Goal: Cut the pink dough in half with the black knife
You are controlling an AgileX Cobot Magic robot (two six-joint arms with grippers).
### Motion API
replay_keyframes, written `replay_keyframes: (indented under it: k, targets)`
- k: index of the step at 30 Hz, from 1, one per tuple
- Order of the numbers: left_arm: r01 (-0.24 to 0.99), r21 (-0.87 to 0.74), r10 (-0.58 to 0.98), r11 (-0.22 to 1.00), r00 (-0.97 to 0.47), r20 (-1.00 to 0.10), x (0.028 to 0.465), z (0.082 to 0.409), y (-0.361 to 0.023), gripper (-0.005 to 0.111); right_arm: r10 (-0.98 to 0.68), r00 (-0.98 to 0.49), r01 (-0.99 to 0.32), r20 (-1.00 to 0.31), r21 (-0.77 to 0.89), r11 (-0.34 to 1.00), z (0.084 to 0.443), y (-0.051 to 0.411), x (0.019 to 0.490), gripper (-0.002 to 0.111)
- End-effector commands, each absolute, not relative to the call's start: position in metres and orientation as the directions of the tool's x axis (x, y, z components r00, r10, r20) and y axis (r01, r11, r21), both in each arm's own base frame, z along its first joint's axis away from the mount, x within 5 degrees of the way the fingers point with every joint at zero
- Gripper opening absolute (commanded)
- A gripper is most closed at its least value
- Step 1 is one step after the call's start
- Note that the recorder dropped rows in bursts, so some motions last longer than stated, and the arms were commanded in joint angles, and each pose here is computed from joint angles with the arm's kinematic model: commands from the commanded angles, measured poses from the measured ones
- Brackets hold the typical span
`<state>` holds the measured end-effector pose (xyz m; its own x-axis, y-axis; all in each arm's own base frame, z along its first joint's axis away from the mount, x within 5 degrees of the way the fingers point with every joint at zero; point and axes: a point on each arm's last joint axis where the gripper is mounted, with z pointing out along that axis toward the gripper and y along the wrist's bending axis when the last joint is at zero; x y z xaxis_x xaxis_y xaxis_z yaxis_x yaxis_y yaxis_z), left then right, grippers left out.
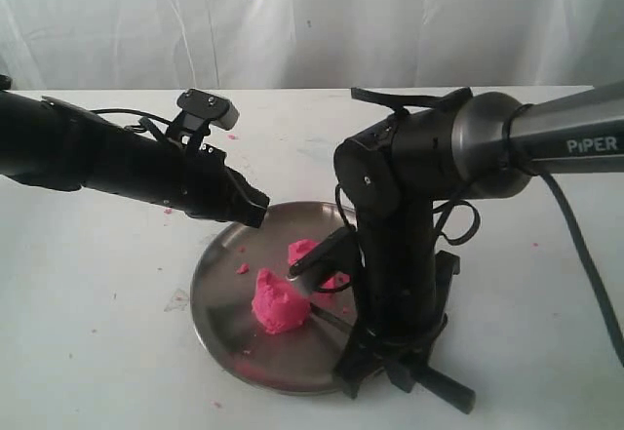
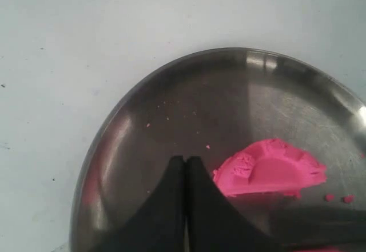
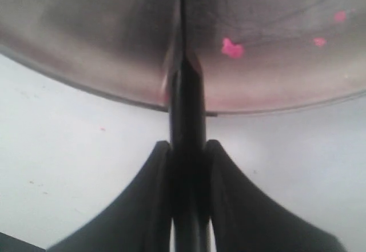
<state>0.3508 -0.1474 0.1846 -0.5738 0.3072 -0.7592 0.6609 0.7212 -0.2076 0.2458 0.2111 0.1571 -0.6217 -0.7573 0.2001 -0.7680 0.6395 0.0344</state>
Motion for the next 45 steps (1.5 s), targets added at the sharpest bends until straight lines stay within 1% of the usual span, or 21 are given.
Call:
replay_keyframes:
  k: [1, 8, 12, 21, 24, 27, 30, 33, 35, 39, 42, 45]
  targets:
    - [0.672, -0.228, 0.297, 0.704, -0.571, -0.766, 0.347, 0.19, -0.15, 0.0, -0.772, -0.608, -0.78, 0.184, 0.043, 0.624, 0.16, 0.215, 0.243, 0.005]
    - [0.688, -0.194, 0.301, 0.699, -0.529, -0.793, 0.341, 0.209, -0.148, 0.0, -0.752, -0.647, -0.759, 0.124, -0.004, 0.652, 0.169, 0.214, 0.247, 0.005]
    - [0.687, -0.172, 0.31, 0.706, -0.518, -0.797, 0.337, 0.222, -0.145, 0.0, -0.753, -0.653, -0.757, 0.087, -0.032, 0.653, 0.181, 0.211, 0.247, 0.005]
    - [0.674, -0.154, 0.308, 0.723, -0.513, -0.801, 0.322, 0.253, -0.138, 0.0, -0.725, -0.685, -0.701, -0.071, -0.21, 0.682, 0.234, 0.192, 0.249, 0.005]
    - [0.674, -0.126, 0.327, 0.728, -0.502, -0.801, 0.315, 0.265, -0.134, 0.0, -0.705, -0.697, -0.656, -0.134, -0.279, 0.701, 0.253, 0.183, 0.248, 0.005]
    - [0.681, -0.117, 0.344, 0.722, -0.501, -0.794, 0.306, 0.276, -0.132, 0.0, -0.689, -0.695, -0.607, -0.205, -0.347, 0.715, 0.274, 0.172, 0.246, 0.0]
    - [0.689, -0.109, 0.37, 0.717, -0.508, -0.778, 0.296, 0.284, -0.128, 0.0, -0.654, -0.707, -0.543, -0.27, -0.386, 0.746, 0.29, 0.162, 0.244, 0.0]
    - [0.686, -0.116, 0.377, 0.718, -0.524, -0.764, 0.287, 0.292, -0.125, 0.0, -0.593, -0.732, -0.49, -0.336, -0.346, 0.8, 0.301, 0.152, 0.244, 0.0]
    - [0.687, -0.114, 0.39, 0.718, -0.533, -0.751, 0.281, 0.297, -0.123, 0.0, -0.531, -0.757, -0.455, -0.381, -0.277, 0.847, 0.304, 0.144, 0.244, 0.0]
    - [0.691, -0.115, 0.407, 0.714, -0.543, -0.734, 0.268, 0.307, -0.119, 0.0, -0.358, -0.816, -0.39, -0.455, -0.025, 0.921, 0.297, 0.134, 0.237, 0.0]
    - [0.697, -0.122, 0.416, 0.707, -0.548, -0.726, 0.257, 0.315, -0.117, 0.0, -0.273, -0.846, -0.37, -0.458, 0.136, 0.919, 0.283, 0.128, 0.229, 0.0]
    - [0.706, -0.125, 0.417, 0.697, -0.541, -0.73, 0.247, 0.324, -0.115, 0.0, -0.179, -0.879, -0.339, -0.441, 0.316, 0.886, 0.265, 0.127, 0.22, 0.0]
